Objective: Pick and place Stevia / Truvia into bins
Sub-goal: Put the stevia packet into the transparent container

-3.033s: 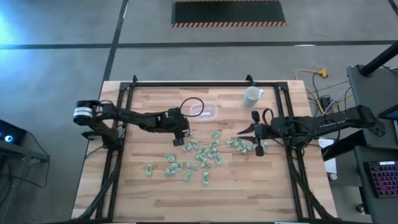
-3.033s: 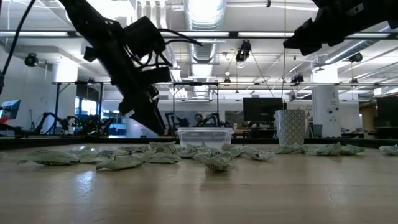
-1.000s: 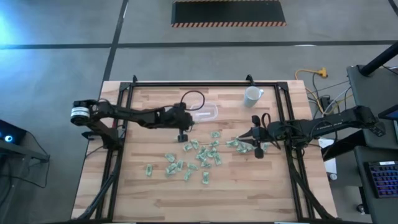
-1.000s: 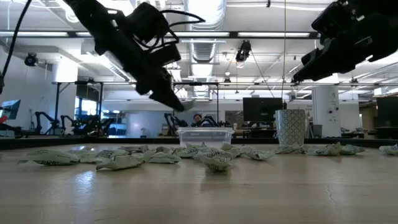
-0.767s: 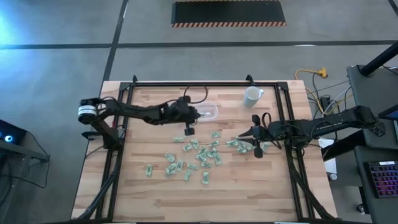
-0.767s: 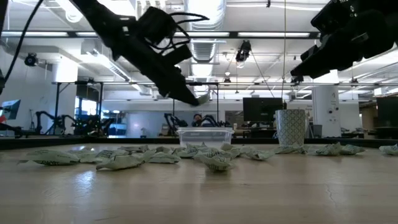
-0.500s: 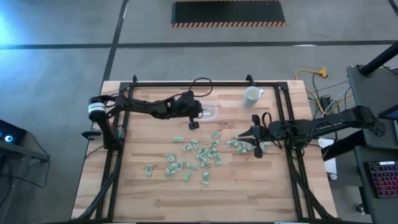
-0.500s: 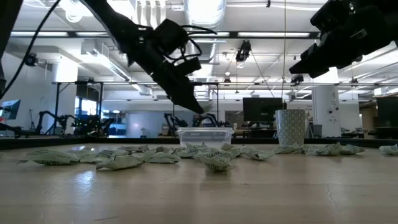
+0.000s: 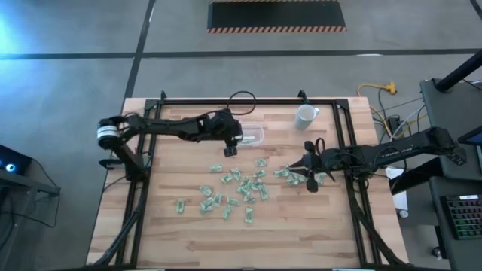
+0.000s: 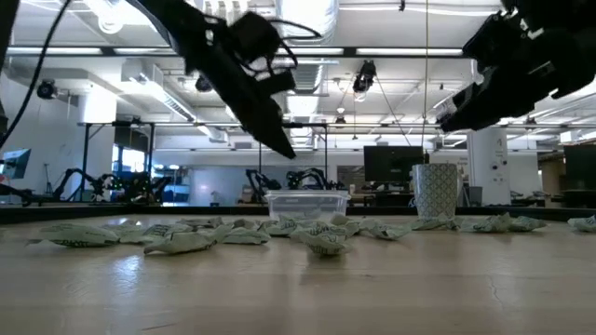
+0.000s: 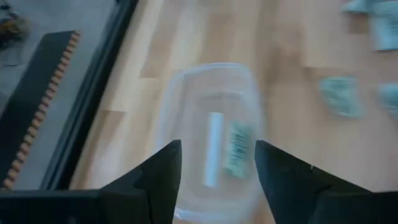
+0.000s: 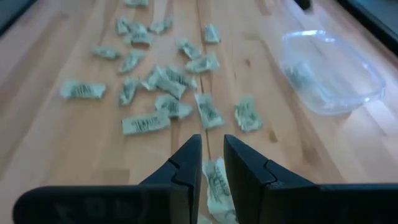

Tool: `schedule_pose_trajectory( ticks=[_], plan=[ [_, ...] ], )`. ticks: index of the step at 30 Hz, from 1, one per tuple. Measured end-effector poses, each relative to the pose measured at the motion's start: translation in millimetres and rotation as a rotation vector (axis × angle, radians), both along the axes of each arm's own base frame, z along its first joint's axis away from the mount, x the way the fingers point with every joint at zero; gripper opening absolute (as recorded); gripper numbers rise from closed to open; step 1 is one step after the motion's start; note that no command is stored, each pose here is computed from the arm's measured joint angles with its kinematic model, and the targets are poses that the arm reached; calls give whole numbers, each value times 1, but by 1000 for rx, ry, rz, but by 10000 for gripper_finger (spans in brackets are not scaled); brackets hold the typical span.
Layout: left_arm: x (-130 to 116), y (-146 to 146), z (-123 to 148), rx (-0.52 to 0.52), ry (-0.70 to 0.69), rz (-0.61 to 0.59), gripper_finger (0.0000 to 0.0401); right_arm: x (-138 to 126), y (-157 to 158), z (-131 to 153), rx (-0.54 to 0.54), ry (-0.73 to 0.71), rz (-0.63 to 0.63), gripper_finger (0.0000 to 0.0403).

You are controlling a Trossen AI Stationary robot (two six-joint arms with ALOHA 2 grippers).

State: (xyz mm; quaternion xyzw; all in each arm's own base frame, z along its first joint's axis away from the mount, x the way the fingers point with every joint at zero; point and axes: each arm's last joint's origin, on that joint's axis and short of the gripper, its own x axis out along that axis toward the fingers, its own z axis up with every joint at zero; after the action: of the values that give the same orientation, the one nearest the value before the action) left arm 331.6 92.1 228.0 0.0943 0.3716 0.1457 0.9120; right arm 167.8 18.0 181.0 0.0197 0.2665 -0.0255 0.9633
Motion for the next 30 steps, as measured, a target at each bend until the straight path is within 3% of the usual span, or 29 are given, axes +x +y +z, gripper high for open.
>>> schedule_pose_trajectory(
  ticks=[7,12,21,30],
  plan=[
    [-31,-49,25,-22,-4,-140,192,12,2,-20,-62,111,35,63],
    [-50,-72,33,-32,-58,-195,192,25,3,-31,-112,161,49,97],
    [-75,-89,31,-90,-93,-203,192,52,0,-43,-180,269,21,148],
    [-86,-95,19,-126,-80,-198,192,69,-3,-55,-192,353,19,138]
  ],
)
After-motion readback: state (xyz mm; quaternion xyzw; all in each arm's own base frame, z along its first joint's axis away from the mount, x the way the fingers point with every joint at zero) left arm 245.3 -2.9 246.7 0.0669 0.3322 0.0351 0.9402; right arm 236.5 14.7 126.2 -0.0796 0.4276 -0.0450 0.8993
